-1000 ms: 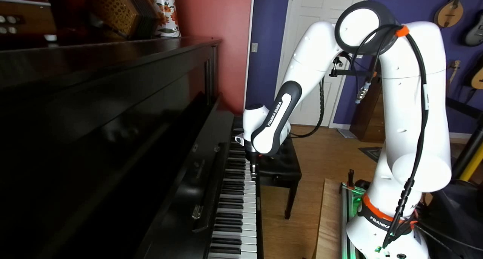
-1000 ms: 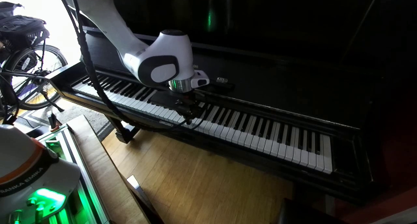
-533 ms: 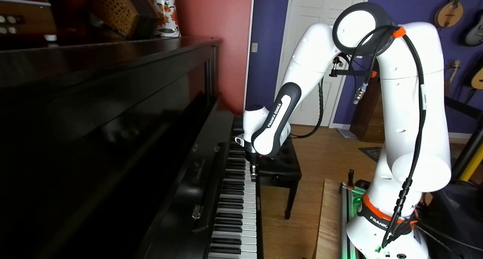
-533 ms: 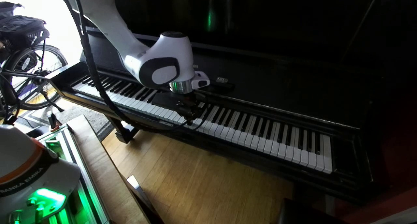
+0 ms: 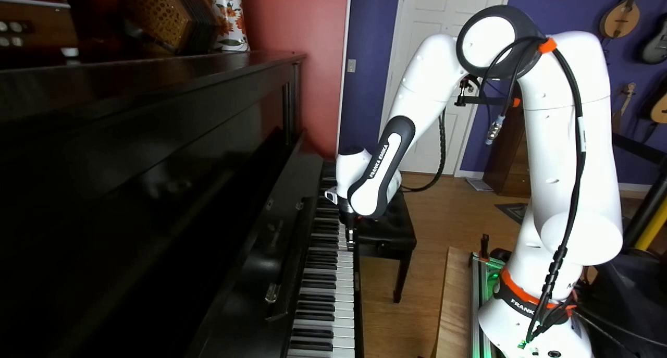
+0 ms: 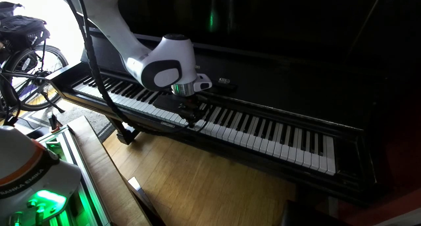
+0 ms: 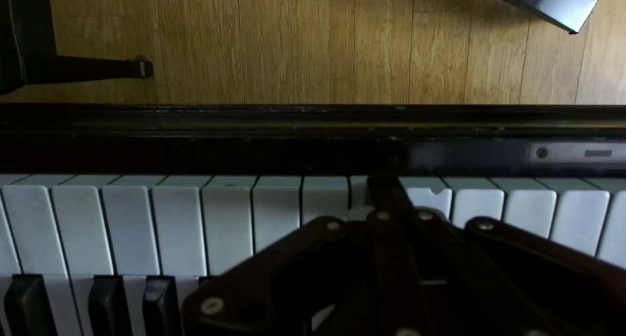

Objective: Press a white button in the middle of the piano

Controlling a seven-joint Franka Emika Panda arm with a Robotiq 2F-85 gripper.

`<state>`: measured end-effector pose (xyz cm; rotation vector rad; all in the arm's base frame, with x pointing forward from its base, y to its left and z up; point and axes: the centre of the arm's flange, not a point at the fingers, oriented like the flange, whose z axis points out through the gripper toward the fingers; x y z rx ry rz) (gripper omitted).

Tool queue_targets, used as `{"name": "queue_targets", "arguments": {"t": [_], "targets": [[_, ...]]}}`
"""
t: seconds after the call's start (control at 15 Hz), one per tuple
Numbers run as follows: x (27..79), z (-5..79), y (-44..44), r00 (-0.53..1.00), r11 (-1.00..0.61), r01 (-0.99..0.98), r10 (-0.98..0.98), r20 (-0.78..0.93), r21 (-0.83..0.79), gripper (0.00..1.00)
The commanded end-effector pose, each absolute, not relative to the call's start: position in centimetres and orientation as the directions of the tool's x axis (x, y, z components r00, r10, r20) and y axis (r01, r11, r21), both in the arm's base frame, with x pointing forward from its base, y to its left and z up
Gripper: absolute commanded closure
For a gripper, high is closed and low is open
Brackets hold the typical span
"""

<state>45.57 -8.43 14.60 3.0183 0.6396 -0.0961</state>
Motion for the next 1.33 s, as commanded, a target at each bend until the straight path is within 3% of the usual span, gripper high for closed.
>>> {"name": "queue_targets", "arguments": {"t": [0.0,1.27], "targets": [[45.7,13.3,-9.0,0.907,-0.907,0.419,0.416,-0.071,0.04,1.0],[45.6,16.3,-9.1,0.907,-0.904,0.42,0.417,-0.055,0.077,1.0]]}}
